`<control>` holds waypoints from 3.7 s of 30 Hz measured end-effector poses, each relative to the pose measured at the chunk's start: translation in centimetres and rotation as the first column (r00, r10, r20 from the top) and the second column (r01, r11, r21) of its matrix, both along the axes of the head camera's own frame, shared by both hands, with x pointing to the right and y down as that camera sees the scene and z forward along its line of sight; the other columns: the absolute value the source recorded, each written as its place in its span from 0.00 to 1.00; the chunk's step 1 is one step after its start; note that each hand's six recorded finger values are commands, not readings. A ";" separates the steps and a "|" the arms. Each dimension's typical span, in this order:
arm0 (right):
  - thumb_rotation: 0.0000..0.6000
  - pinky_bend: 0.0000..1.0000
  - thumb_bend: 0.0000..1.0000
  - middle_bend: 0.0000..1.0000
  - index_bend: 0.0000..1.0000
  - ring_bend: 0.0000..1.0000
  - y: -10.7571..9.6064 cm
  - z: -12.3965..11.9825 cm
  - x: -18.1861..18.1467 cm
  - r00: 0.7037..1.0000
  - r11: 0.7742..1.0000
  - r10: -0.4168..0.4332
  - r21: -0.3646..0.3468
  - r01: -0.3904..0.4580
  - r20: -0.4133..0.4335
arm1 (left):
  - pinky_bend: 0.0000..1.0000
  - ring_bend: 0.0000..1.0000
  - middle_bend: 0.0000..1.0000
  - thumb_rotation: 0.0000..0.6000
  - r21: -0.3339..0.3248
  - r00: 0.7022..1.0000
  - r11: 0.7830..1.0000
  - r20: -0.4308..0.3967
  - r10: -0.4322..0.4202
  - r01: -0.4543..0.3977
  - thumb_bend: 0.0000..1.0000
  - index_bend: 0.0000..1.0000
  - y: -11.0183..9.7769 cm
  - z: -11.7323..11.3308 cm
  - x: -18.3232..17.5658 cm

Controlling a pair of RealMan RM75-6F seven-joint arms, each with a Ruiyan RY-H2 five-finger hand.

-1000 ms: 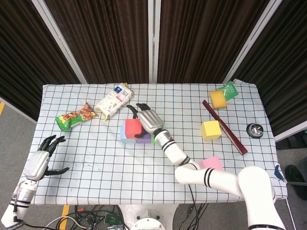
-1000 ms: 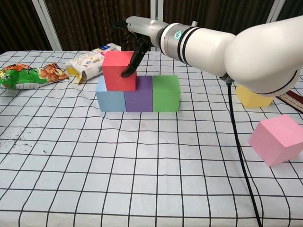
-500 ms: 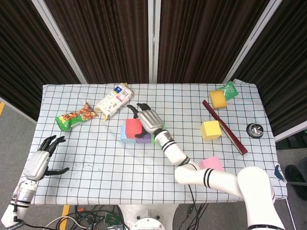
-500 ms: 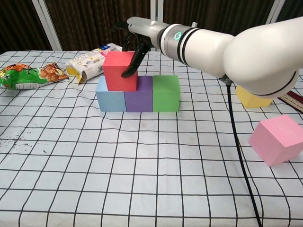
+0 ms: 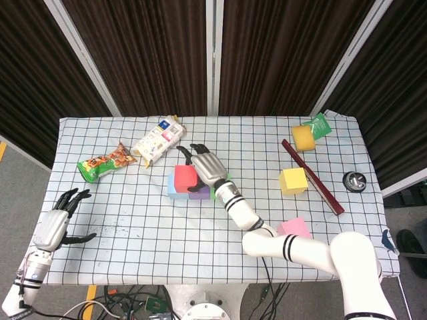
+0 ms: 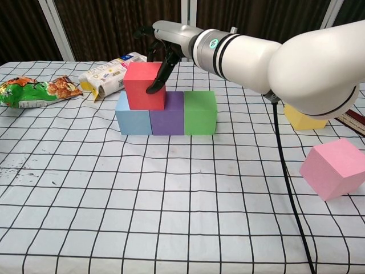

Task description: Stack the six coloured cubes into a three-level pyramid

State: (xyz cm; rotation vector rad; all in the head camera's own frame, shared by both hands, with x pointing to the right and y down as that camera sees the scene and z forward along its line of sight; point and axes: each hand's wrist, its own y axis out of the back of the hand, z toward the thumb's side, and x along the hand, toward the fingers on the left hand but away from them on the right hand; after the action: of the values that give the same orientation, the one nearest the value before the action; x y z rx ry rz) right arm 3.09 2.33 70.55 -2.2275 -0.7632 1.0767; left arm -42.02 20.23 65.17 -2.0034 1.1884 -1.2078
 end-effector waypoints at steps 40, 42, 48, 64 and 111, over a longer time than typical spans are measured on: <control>1.00 0.00 0.00 0.29 0.00 0.04 0.4 0.3 0.2 1.000 0.999 -0.021 -0.028 0.021 -0.001 | 0.03 0.00 0.17 1.00 -0.011 0.999 1.000 -0.031 -0.009 0.009 0.00 0.07 -0.1 0.0 0.1; 1.00 0.00 0.00 0.27 0.00 0.03 0.4 0.4 0.2 1.000 0.999 -0.027 -0.032 0.027 -0.002 | 0.03 0.00 0.17 1.00 -0.013 0.999 1.000 -0.036 -0.009 0.008 0.00 0.07 -0.1 0.0 0.2; 1.00 0.00 0.00 0.23 0.00 0.00 0.4 0.4 0.2 1.000 0.999 -0.031 -0.039 0.031 0.002 | 0.03 0.00 0.17 1.00 -0.012 0.999 1.000 -0.037 -0.005 0.004 0.00 0.07 -0.1 0.0 0.3; 1.00 0.00 0.00 0.15 0.00 0.00 -0.3 -5.1 3.5 0.998 0.998 -0.028 0.051 0.025 0.060 | 0.03 0.00 0.17 1.00 -0.007 1.000 1.000 -0.009 -0.012 0.012 0.00 0.07 -0.3 0.1 -0.1; 1.00 0.00 0.00 0.19 0.00 0.00 14.7 -5.6 31.2 0.854 0.934 -0.338 -0.030 0.355 -0.396 | 0.03 0.00 0.17 1.00 0.006 0.999 1.000 0.048 -0.002 0.001 0.00 0.07 0.2 0.8 2.5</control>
State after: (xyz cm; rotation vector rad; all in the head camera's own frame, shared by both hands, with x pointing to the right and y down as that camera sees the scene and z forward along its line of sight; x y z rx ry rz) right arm 34.32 16.98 64.95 -1.9167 -0.1963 1.2500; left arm -39.49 20.46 66.01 -1.9584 1.1689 -1.2447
